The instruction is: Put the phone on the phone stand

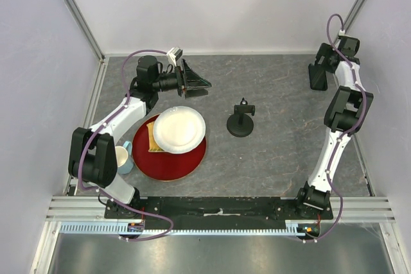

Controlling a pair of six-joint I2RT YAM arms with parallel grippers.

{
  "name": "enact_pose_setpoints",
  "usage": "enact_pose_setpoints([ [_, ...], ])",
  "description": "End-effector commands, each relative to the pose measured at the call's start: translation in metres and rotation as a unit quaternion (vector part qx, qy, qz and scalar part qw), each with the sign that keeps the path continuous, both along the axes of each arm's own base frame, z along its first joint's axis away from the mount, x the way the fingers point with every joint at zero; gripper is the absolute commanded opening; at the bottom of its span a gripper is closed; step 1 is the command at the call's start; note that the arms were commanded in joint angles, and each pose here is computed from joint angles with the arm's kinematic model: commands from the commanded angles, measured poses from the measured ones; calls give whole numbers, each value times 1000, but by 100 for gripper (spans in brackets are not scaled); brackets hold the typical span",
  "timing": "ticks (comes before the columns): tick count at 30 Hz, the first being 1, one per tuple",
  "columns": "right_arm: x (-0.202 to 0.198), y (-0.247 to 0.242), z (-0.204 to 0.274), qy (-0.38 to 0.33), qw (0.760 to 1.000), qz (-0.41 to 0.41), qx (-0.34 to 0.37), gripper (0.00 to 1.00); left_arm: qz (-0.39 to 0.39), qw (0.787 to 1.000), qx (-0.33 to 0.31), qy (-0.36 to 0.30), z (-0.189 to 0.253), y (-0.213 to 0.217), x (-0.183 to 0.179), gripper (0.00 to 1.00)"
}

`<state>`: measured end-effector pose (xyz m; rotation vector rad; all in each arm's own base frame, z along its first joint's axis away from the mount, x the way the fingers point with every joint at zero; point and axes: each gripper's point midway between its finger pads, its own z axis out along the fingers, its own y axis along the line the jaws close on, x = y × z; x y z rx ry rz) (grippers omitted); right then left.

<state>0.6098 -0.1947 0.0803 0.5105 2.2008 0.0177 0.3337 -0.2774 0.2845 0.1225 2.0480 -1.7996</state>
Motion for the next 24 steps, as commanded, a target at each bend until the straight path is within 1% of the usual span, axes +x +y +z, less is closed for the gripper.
enact_pose_setpoints([
  [1,13,31,22,-17,995,60,-77,98,-11,1000,-15,-20,20,1,-12,78],
  [2,12,32,30,-18,992,64,-104,98,-10,1000,-15,-18,20,0,-11,78],
  [4,13,37,27,-17,993,58,-103,98,-11,1000,-16,-19,20,0,-12,78],
  [6,11,31,21,-11,996,20,-90,98,-11,1000,-16,-20,21,0,-12,77],
  [7,11,32,18,-13,996,12,-90,98,-10,1000,-16,-18,20,0,-12,78],
  [9,11,26,24,-26,995,-30,-90,98,-12,1000,-15,-18,19,-1,-12,77],
  [11,8,19,22,-25,993,-66,-92,98,-13,1000,-15,-16,18,-1,-12,77],
  [12,2,4,24,-23,986,-129,-102,98,-13,1000,-15,-16,18,-1,-12,77],
  [14,-6,-8,23,-18,976,-193,-104,98,-13,1000,-15,-18,19,-2,-12,77],
  [15,-15,-19,23,-15,964,-240,-111,97,-14,1000,-15,-17,18,-2,-13,77],
  [17,-16,-21,25,-34,956,-278,-87,89,-15,1000,-15,-15,17,-3,-13,77],
  [19,-16,-23,27,-53,948,-305,-70,85,-16,1000,-14,-15,16,-3,-13,77],
  [20,-16,-24,29,-60,945,-315,-65,78,-17,1000,-14,-14,16,-4,-13,77],
  [22,-16,-27,30,-72,937,-337,-58,72,-17,1000,-14,-14,16,-4,-14,77],
  [23,-15,-27,32,-82,932,-349,-45,54,-17,1000,-15,-16,17,-4,-14,77],
  [24,-14,-28,34,-91,928,-359,-37,41,-17,1000,-15,-16,18,-4,-14,77],
])
